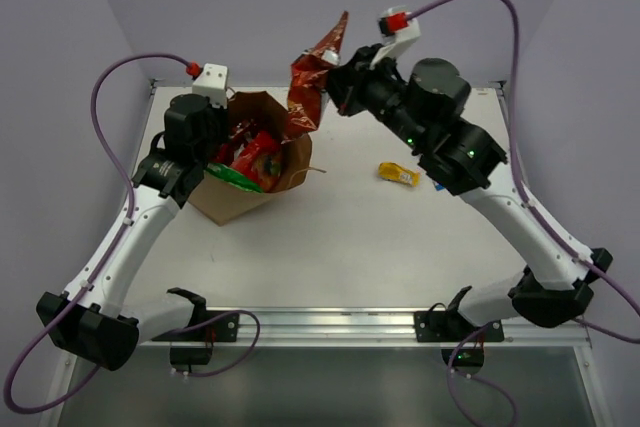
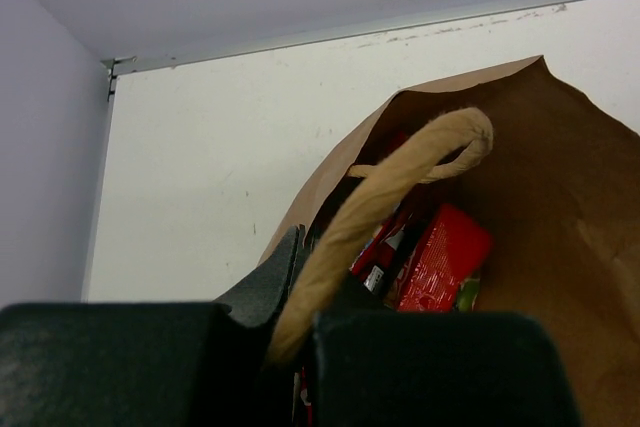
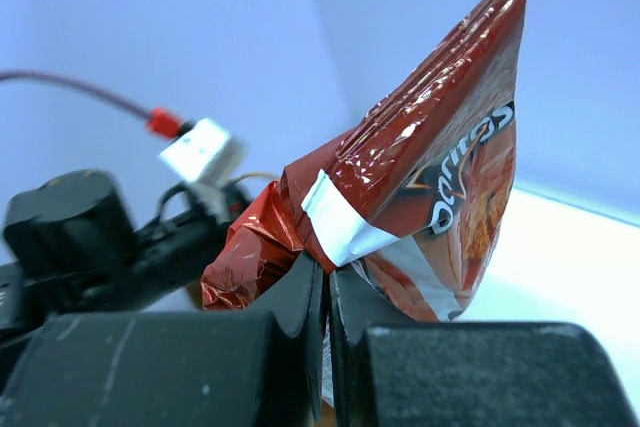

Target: Take the snacks out of the paper bag

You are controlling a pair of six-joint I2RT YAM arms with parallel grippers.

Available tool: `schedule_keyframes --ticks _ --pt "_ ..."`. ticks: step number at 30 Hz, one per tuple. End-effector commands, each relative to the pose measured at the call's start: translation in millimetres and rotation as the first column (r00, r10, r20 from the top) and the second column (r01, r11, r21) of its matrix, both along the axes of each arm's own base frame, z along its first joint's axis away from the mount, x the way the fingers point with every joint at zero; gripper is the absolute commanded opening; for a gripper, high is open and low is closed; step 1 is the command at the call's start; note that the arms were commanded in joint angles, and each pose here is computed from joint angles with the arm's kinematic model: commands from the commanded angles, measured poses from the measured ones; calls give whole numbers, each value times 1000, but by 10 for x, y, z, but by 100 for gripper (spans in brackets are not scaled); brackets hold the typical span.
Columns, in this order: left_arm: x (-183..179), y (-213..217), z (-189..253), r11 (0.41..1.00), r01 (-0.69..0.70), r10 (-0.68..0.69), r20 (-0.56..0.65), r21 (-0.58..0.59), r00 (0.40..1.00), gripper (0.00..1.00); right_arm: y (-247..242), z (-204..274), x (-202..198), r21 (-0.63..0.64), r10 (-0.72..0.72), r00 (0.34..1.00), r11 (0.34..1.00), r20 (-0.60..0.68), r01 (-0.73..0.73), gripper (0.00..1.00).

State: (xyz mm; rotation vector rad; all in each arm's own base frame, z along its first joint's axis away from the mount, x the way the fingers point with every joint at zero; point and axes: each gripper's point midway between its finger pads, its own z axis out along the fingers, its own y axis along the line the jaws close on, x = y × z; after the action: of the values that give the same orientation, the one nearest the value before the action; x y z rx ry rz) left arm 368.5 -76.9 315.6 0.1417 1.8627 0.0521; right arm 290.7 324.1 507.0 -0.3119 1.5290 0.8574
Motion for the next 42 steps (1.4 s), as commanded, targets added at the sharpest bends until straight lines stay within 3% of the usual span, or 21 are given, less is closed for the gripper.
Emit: schedule_keyframes --ticks 1,8,12,18,19,20,22,24,25,29,33,37,42 --pt "15 53 183 1000 -14 14 57 1 998 0 -765 78 132 20 -194 980 981 44 194 0" --pt "16 21 415 997 45 -55 140 69 989 0 -1099 -1237 382 -160 -292 948 949 -126 271 0" --pt "24 -72 466 988 113 -129 157 107 979 0 -967 -2169 411 -250 -265 932 947 -248 203 0" --pt "-32 -264 577 967 230 -247 196 109 949 0 -599 -3029 433 -277 -169 899 959 -403 57 0" --pt "-35 -286 573 964 243 -260 195 106 946 0 -513 -3043 385 -273 -132 898 962 -419 14 1" --pt "-60 -342 593 956 274 -290 201 102 936 0 -494 -3069 357 -287 -126 892 958 -434 -5 21" --pt "-82 -387 599 950 297 -311 203 94 929 0 -444 -2824 347 -282 -94 912 959 -400 -24 46" --pt "-103 -443 587 941 328 -338 198 82 920 0 -512 -2466 310 -281 -101 928 960 -357 -3 68" --pt "-112 -453 577 940 332 -341 195 78 920 0 -552 -2317 302 -274 -112 934 962 -338 16 73" --pt "-132 -486 475 937 345 -350 169 60 921 0 -722 -1719 236 -235 -163 948 967 -274 98 83" --pt "-122 -515 393 935 351 -354 148 49 923 0 -523 -1346 125 -147 -108 952 987 -286 68 86" --pt "-80 -514 379 941 337 -339 140 38 930 0 17 -1388 16 -86 -25 930 996 -367 -7 87" --pt "-66 -488 393 948 316 -317 141 27 938 0 569 -1715 123 -18 -25 864 1000 -502 18 90"
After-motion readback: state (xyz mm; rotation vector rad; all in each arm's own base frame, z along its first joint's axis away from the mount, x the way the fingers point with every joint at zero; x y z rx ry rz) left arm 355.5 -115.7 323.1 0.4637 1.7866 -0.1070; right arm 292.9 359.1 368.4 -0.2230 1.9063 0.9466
